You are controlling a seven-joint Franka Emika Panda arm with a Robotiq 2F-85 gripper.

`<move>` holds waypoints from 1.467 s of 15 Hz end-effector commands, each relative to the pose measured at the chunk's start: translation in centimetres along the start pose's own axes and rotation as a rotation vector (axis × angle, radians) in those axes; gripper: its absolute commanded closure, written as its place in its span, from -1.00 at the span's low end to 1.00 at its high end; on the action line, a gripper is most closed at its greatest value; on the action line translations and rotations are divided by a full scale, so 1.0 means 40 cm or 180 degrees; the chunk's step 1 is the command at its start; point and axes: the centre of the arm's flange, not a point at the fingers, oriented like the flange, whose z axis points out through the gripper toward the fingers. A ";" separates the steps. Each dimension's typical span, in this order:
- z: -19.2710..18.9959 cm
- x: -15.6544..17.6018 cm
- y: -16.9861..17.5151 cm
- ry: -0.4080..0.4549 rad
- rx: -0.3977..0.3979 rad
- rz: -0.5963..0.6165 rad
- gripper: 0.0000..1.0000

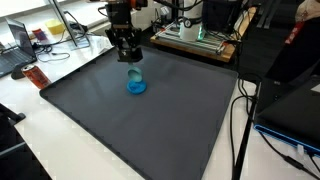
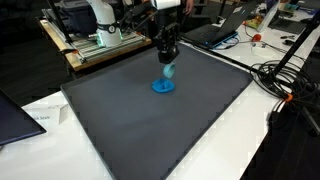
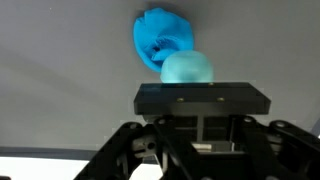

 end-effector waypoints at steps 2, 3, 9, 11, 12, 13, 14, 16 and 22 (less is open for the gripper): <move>0.014 -0.020 0.080 0.0248 0.0595 -0.0112 0.55; 0.010 -0.016 0.041 0.0111 0.0310 -0.0021 0.05; 0.011 -0.015 0.051 0.0224 0.0473 -0.0082 0.05; 0.021 -0.006 0.046 0.0212 0.0427 -0.0096 0.55; 0.027 -0.004 0.045 0.0204 0.0416 -0.0106 0.55; 0.035 -0.003 0.046 0.0184 0.0431 -0.0143 0.55; 0.044 -0.001 0.046 0.0195 0.0441 -0.0163 0.55; 0.060 0.000 0.048 0.0216 0.0468 -0.0205 0.55; 0.103 0.006 0.077 0.0287 0.0585 -0.0430 0.55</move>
